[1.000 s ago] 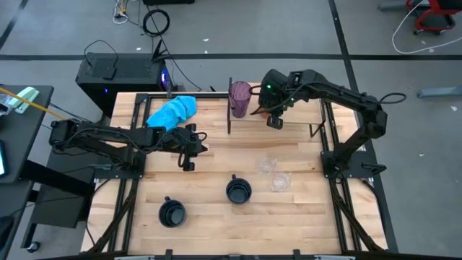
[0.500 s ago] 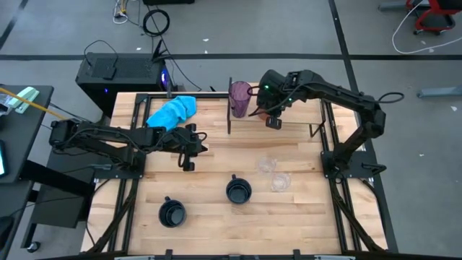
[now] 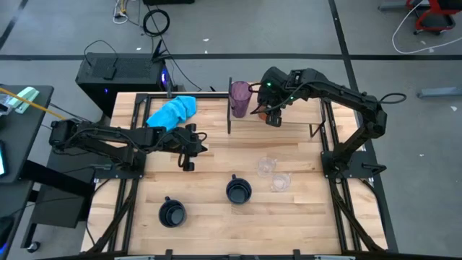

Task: Stack small to large cups/mugs on shelf
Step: Put the orange mug on the shelf

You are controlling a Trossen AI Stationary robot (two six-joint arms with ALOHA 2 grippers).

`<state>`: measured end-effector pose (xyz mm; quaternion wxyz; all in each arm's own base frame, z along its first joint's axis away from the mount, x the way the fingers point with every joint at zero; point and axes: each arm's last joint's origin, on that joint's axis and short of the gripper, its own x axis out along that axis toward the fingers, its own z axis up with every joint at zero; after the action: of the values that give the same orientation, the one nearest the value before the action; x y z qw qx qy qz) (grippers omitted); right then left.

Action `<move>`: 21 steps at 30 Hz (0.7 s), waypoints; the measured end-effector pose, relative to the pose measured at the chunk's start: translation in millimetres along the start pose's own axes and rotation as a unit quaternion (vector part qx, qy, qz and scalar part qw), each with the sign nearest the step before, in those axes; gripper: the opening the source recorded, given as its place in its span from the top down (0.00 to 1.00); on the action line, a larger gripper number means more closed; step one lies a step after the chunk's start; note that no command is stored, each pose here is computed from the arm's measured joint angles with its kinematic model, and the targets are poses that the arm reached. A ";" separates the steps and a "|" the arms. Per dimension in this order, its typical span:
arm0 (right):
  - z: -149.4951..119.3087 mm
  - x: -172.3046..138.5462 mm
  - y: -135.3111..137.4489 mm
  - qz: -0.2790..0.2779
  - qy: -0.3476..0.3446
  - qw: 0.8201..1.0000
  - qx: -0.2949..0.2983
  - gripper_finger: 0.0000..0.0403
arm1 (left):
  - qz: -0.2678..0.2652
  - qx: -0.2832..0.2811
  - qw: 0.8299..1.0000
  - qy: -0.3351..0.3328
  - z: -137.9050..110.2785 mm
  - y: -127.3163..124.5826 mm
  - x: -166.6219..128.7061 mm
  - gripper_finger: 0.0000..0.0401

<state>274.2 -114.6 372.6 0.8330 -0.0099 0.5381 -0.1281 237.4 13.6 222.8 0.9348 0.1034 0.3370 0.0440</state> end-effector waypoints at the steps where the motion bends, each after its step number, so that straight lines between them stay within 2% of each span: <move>1: 0.3 -2.2 -0.2 -0.001 -0.002 1.000 0.001 0.49 | 0.000 0.000 1.000 0.000 0.0 0.0 0.0 0.95; 6: 1.8 -20.3 -1.7 -0.004 -0.009 1.000 0.024 0.38 | -0.001 0.000 1.000 0.003 -0.5 -0.1 0.0 0.94; 10: -3.3 -30.9 -0.9 -0.024 0.020 0.999 0.043 0.32 | -0.001 0.001 1.000 0.006 -1.1 -0.2 0.0 0.96; 13: -10.2 -34.3 -0.3 -0.032 0.051 0.997 0.056 0.29 | -0.001 0.001 1.000 0.006 -1.2 -0.3 0.0 0.97; 21: -23.7 -48.9 2.0 -0.052 0.073 0.994 0.066 0.28 | -0.001 0.002 1.000 0.007 -1.3 -0.3 0.0 0.95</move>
<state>234.3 -98.8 406.1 0.7828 0.0261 0.5862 -0.2071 236.6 13.5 221.7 0.9324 0.1043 0.3435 0.0428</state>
